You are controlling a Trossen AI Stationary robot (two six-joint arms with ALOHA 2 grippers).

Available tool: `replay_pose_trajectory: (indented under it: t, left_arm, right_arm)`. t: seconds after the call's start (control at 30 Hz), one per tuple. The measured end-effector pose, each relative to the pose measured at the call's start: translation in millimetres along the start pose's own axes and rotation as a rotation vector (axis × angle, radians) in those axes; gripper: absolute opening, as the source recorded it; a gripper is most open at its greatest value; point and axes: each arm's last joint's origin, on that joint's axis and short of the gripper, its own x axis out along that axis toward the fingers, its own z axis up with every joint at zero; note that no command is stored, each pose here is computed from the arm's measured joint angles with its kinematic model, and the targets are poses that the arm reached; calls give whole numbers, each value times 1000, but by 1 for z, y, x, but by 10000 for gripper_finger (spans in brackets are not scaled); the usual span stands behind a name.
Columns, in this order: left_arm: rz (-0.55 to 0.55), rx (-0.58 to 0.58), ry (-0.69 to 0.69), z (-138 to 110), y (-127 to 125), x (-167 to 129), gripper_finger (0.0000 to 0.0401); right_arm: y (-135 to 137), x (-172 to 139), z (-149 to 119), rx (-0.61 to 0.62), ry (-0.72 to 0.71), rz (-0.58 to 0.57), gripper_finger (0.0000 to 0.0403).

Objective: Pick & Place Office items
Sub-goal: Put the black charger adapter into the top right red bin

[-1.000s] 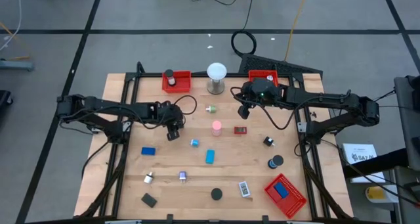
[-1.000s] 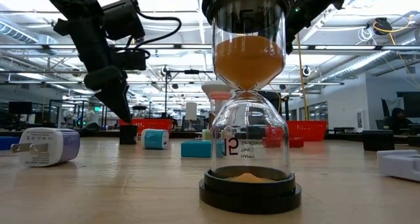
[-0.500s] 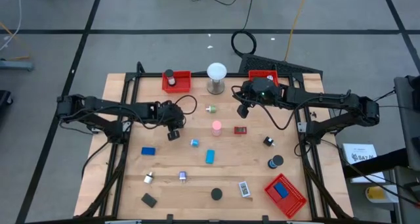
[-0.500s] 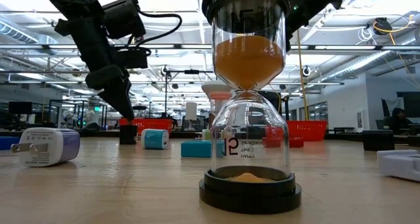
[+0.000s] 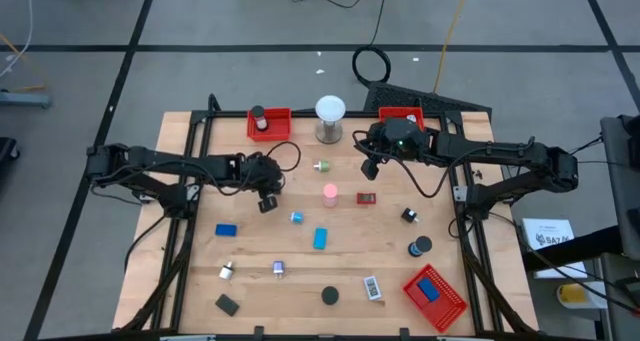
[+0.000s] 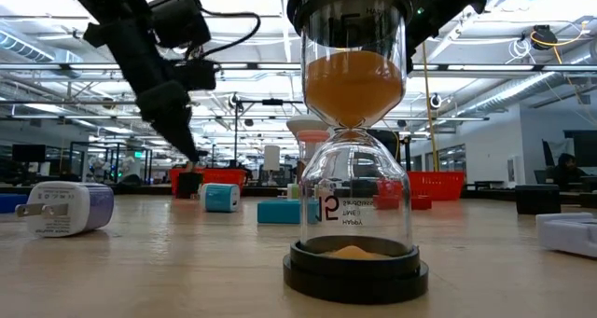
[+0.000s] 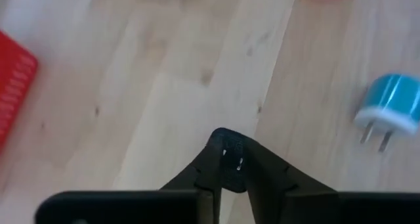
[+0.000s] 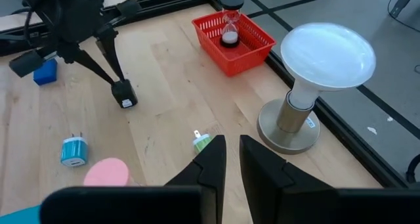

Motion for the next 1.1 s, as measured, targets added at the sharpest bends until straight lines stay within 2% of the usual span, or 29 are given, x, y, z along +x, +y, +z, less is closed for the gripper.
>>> replay_pose_trajectory:
  t: [0.27,0.37,0.5,0.63,0.73,0.9,1.03,1.1]
  left_arm:
    - [-8,20,-74,22,-1,-11,5]
    - [-14,16,-87,27,-1,-13,4]
    - [31,-41,-81,26,1,-14,31]
    - [90,2,-72,26,6,-13,88]
    - [100,141,-61,26,12,-13,143]
    - [73,480,22,22,17,3,227]
    - [67,720,138,15,21,31,267]
    - [114,810,187,13,22,45,278]
  right_arm:
    - [0,0,0,15,0,2,34]
    - [0,0,0,15,0,2,34]
    - [0,0,0,15,0,2,34]
    - [0,0,0,15,0,2,34]
    - [0,0,0,15,0,2,34]
    - [1,0,0,16,3,18,34]
    - [3,0,0,29,4,34,34]
    - [4,0,0,28,4,38,34]
